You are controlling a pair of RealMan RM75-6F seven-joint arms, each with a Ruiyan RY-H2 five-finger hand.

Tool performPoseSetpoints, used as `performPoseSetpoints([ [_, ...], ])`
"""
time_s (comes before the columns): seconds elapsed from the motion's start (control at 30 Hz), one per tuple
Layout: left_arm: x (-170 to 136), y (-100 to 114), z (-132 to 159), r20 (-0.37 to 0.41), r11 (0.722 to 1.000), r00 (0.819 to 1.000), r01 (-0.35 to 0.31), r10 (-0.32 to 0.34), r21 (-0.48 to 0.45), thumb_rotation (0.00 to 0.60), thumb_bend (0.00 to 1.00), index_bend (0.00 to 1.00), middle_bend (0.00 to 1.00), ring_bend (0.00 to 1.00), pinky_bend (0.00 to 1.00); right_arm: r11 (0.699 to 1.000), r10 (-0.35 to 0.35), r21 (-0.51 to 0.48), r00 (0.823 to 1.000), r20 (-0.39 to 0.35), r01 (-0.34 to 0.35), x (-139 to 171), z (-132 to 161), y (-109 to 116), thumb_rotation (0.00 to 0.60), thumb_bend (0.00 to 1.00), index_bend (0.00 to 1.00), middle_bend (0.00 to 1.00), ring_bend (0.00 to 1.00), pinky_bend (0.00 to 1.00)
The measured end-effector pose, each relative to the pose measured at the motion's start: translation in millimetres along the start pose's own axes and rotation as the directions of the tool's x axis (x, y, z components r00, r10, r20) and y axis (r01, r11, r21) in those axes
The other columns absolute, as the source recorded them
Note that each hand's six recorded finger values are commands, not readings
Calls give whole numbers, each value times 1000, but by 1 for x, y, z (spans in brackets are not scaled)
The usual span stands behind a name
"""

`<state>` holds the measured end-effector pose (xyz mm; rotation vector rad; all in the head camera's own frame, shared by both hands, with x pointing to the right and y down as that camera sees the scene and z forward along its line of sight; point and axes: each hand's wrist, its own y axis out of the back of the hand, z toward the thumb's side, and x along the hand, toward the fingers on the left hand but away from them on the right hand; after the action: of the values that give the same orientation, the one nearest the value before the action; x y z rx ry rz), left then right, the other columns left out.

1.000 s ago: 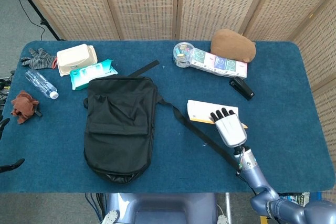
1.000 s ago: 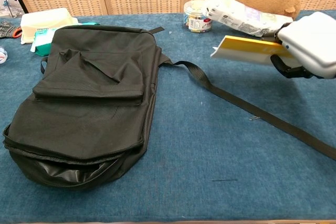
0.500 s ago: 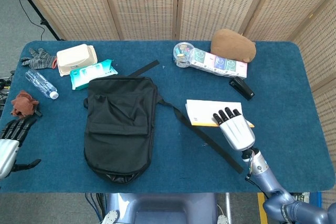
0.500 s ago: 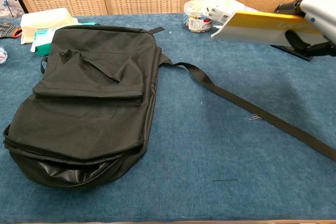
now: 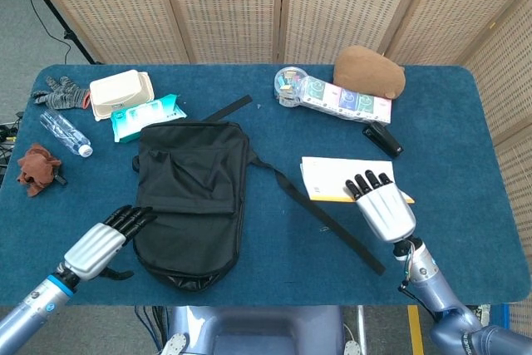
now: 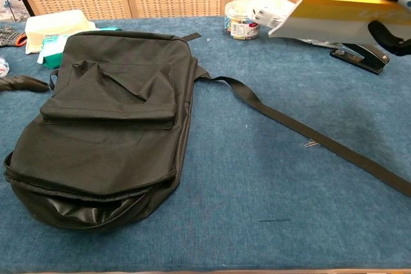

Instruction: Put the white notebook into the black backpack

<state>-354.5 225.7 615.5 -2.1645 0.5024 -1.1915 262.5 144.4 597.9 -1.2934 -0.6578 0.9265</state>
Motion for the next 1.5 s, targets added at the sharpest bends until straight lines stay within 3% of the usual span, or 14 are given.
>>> performPoseSetpoints([
  [0.67, 48, -22, 30, 45, 999, 998, 53, -53, 0, 600, 60, 0, 0, 0, 1, 1000, 9, 8, 1000, 11, -9, 8, -5, 2, 600, 614, 636, 550, 467, 697],
  [0.8, 53, -25, 33, 49, 998, 997, 63, -63, 9, 600, 95, 10, 0, 0, 90, 1000, 14, 6, 1000, 10, -14, 9, -5, 1, 600, 613, 636, 551, 468, 698],
  [0.87, 55, -26, 34, 49, 998, 997, 61, -62, 16, 600, 162, 90, 23, 18, 199, 1000, 14, 6, 1000, 8, -14, 9, -6, 1, 600, 613, 636, 551, 469, 698],
  [0.93, 57, -26, 36, 52, 999, 997, 49, -50, 20, 600, 272, 251, 122, 119, 330, 1000, 13, 7, 1000, 6, -13, 9, -6, 1, 600, 614, 636, 552, 469, 698],
  [1.13, 64, -21, 39, 46, 1000, 999, -1, 0, 26, 600, 479, 506, 357, 360, 505, 1000, 11, 3, 1000, 2, -11, 10, -6, 2, 600, 614, 636, 552, 469, 698],
  [1.37, 66, -18, 40, 29, 1000, 1000, -9, 9, 15, 600, 600, 637, 476, 460, 570, 1000, 12, 0, 1000, 1, -12, 12, -8, 4, 600, 614, 637, 552, 469, 698],
  [1.5, 68, -16, 39, 11, 998, 1000, -27, 27, 48, 600, 616, 679, 534, 507, 600, 1000, 17, -5, 1000, 2, -17, 12, -9, 2, 600, 614, 637, 553, 469, 698],
])
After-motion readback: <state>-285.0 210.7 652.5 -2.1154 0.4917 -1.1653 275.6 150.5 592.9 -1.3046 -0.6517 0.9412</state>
